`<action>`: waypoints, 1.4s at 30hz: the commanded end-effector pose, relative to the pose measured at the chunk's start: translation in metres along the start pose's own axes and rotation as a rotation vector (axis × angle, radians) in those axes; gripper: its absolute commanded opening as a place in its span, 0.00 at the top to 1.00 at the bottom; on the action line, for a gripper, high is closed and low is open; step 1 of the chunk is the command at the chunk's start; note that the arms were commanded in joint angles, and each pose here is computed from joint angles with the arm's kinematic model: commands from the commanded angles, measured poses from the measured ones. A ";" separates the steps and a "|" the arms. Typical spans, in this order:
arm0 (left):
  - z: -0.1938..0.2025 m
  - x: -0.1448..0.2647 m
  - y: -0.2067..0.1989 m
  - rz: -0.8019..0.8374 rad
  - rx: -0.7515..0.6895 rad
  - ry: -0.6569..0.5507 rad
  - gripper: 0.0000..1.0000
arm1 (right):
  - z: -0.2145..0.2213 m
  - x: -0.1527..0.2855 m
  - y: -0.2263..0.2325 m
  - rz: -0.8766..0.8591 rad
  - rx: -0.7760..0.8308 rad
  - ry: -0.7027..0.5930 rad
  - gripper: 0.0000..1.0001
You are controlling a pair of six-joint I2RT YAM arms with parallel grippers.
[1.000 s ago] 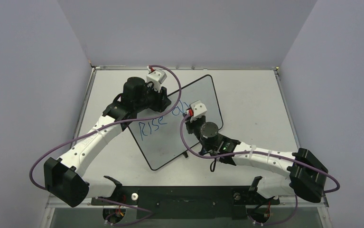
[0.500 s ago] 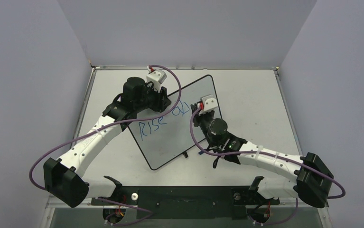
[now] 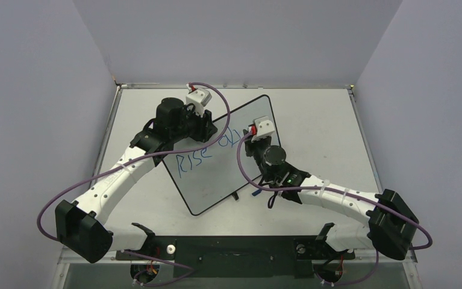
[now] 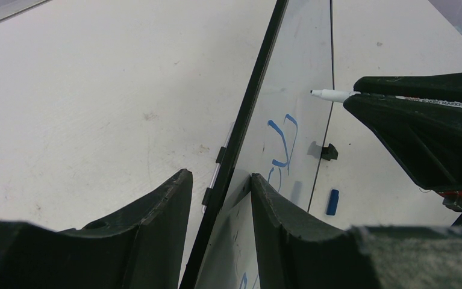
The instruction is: Write a sentence on the whiteboard
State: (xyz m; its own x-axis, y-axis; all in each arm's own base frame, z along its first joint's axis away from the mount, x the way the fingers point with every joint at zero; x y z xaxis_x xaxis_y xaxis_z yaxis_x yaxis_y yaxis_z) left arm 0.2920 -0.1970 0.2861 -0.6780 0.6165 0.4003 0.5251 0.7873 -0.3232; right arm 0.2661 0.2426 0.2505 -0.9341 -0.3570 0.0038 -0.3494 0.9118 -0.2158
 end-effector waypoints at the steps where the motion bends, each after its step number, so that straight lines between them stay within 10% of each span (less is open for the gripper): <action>1: -0.035 0.013 -0.014 0.054 -0.050 -0.154 1.00 | -0.028 -0.008 -0.004 0.012 -0.044 -0.080 1.00; 42: -0.036 0.014 -0.014 0.056 -0.048 -0.154 1.00 | 0.018 0.002 0.000 -0.024 -0.046 0.004 1.00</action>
State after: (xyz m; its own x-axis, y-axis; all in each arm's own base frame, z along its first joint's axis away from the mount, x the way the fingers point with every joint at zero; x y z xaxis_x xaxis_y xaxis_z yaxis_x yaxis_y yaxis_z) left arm 0.2923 -0.1958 0.2850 -0.6830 0.6077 0.4052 0.5172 0.7941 -0.3191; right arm 0.2679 0.2424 0.2258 -0.9227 -0.3827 0.0465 -0.3836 0.8995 -0.2093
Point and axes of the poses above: each gripper's point midway between its finger pads, its own x axis back along the fingers, its own y axis along the line the jaws close on, z = x × y, the point moved 6 cm from there along x, back along the fingers, and after that the axes turned 10 degrees about x, right-handed, at the moved point
